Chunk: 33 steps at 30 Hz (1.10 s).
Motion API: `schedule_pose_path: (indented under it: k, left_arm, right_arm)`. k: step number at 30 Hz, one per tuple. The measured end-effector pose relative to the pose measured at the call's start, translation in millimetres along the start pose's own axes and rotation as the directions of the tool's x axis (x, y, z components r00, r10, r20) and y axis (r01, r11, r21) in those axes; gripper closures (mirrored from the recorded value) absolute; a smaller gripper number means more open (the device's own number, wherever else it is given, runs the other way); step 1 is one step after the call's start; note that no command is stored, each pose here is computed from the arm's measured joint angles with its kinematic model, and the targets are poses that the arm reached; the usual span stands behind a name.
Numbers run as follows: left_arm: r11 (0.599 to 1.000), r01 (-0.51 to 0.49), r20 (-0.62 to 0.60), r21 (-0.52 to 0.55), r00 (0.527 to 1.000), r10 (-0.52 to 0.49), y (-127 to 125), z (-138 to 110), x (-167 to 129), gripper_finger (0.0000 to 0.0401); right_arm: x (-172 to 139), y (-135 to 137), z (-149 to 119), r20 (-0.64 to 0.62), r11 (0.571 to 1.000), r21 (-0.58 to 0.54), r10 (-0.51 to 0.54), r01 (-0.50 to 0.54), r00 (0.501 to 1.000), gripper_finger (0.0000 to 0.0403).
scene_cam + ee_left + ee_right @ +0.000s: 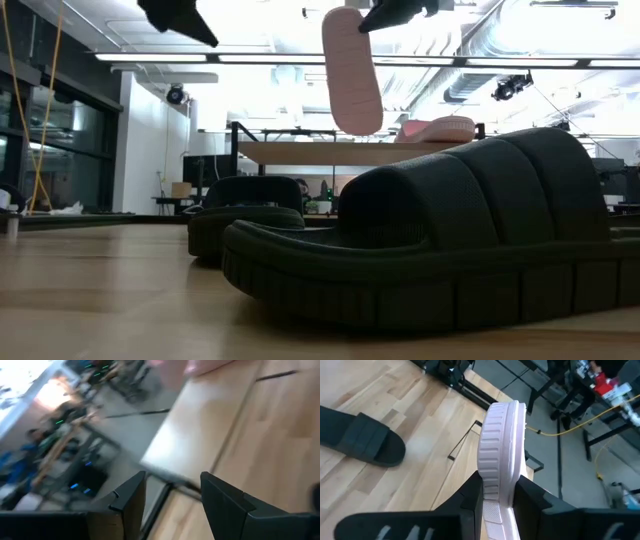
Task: Pick and place slides into the shelf
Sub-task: Put the pink slides on the shelf
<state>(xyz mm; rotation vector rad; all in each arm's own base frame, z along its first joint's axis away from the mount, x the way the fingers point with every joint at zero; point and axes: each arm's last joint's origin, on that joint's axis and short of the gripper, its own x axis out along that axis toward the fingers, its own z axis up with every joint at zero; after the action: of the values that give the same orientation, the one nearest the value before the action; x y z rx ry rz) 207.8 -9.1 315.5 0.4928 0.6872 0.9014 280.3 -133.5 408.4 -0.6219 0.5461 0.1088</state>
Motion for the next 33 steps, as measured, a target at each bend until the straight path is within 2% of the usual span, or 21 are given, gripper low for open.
schedule_pose_path:
  k: [4, 11, 18, 24, 27, 33]
  left_arm:
    - [0.994, 0.105, 0.103, -0.004, 0.989, -0.104, 3, 9, 0, 0.0229]
    - [0.988, 0.157, 0.208, -0.006, 0.966, -0.152, 9, 20, -5, 0.0229]
    - [0.981, 0.192, 0.212, 0.003, 0.959, -0.189, 8, 20, -5, 0.0229]
    - [0.979, 0.204, 0.218, 0.001, 0.955, -0.199, 8, 20, -5, 0.0229]
    - [0.971, 0.238, 0.222, 0.014, 0.946, -0.236, 6, 20, -5, 0.0229]
    - [0.957, 0.29, 0.233, 0.027, 0.929, -0.289, 5, 20, -6, 0.0229]
  right_arm:
    - [16, 15, -15, -0.035, 0.996, -0.048, -0.07, 0.068, 0.997, 0.0339]
    - [11, 36, -32, 0.046, 0.975, -0.112, -0.186, 0.19, 0.981, 0.0339]
    - [1, 56, -42, 0.076, 0.987, -0.095, -0.126, 0.133, 0.989, 0.0339]
    - [10, 66, -55, 0.042, 0.989, -0.102, -0.107, 0.111, 0.993, 0.0339]
    - [16, 70, -62, 0.037, 0.985, -0.113, -0.124, 0.128, 0.992, 0.0339]
    - [22, 79, -71, 0.015, 0.992, -0.084, -0.095, 0.096, 0.995, 0.0339]
